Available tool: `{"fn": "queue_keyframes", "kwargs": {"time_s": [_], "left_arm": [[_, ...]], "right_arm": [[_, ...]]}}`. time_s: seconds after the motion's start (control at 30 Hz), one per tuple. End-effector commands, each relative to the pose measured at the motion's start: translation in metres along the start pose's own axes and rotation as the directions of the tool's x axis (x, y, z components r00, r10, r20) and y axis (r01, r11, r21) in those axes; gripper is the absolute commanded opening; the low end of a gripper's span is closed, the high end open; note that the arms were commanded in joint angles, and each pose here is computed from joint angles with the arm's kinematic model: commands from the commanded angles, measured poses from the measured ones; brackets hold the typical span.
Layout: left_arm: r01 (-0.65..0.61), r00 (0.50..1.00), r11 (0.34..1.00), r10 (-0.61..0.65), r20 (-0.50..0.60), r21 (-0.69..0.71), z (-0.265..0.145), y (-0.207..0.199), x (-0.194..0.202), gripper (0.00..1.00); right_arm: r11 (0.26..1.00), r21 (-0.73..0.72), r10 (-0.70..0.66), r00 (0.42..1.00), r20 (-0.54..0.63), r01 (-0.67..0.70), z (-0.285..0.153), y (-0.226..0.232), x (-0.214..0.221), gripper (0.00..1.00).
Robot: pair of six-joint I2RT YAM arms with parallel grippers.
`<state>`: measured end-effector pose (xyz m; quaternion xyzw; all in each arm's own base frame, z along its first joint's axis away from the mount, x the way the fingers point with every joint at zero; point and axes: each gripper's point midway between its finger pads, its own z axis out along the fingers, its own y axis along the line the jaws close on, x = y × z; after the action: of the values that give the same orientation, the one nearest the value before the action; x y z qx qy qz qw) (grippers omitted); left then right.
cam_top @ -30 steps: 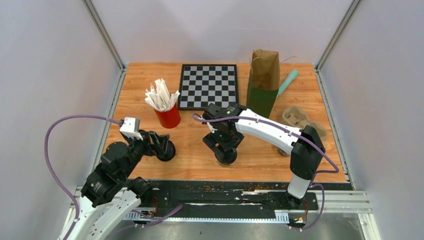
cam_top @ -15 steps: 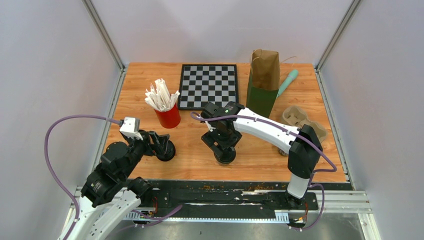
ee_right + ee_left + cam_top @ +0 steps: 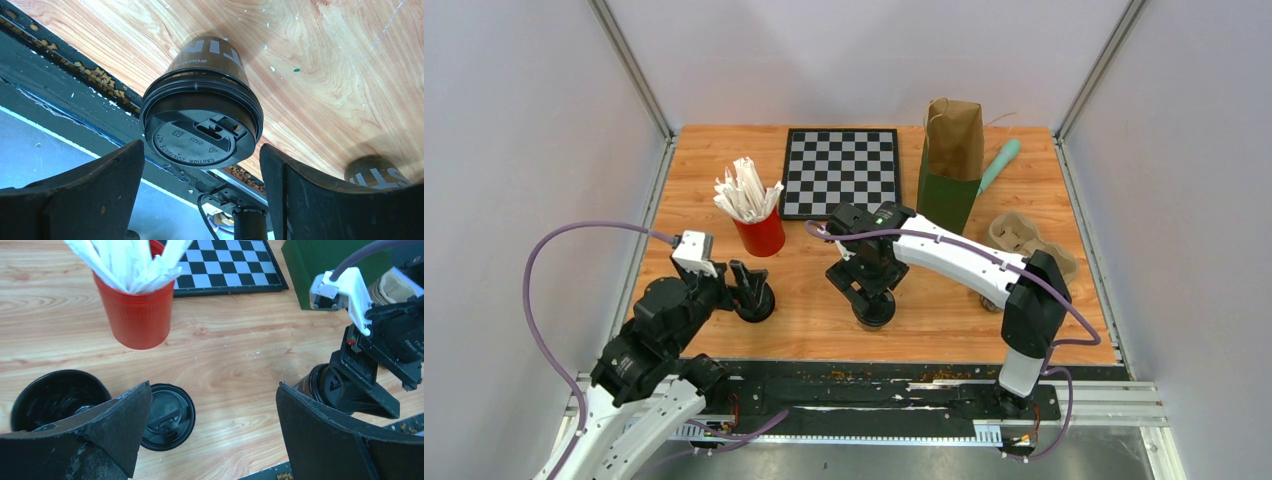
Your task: Pack the takeout coffee
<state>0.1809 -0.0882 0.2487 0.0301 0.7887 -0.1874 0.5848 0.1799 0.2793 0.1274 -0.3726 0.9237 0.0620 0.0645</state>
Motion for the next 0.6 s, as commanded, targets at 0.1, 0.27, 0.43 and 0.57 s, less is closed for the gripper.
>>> {"fn": "queue_keyframes", "kwargs": {"time_s": [0.1, 0.27, 0.43, 0.57], "left_arm": [[-0.017, 0.993, 0.985, 0.037, -0.112, 0.172, 0.012, -0.038, 0.006, 1.0], [0.045, 0.979, 0.951, 0.019, -0.203, 0.306, 0.016, -0.071, 0.009, 0.95], [0.126, 0.957, 0.916, -0.01, -0.291, 0.382, 0.029, -0.093, 0.026, 0.86], [0.168, 0.931, 0.907, -0.017, -0.366, 0.385, 0.046, -0.103, 0.044, 0.8]], "right_arm": [[0.999, -0.004, 0.045, 0.985, 0.166, -0.045, -0.042, -0.003, -0.015, 0.82], [0.994, -0.044, 0.11, 0.958, 0.266, -0.102, -0.051, -0.01, -0.015, 0.68], [0.977, -0.161, 0.187, 0.916, 0.354, -0.138, -0.04, -0.008, -0.01, 0.49], [0.961, -0.24, 0.229, 0.877, 0.423, -0.135, -0.037, -0.001, -0.011, 0.37]]}}
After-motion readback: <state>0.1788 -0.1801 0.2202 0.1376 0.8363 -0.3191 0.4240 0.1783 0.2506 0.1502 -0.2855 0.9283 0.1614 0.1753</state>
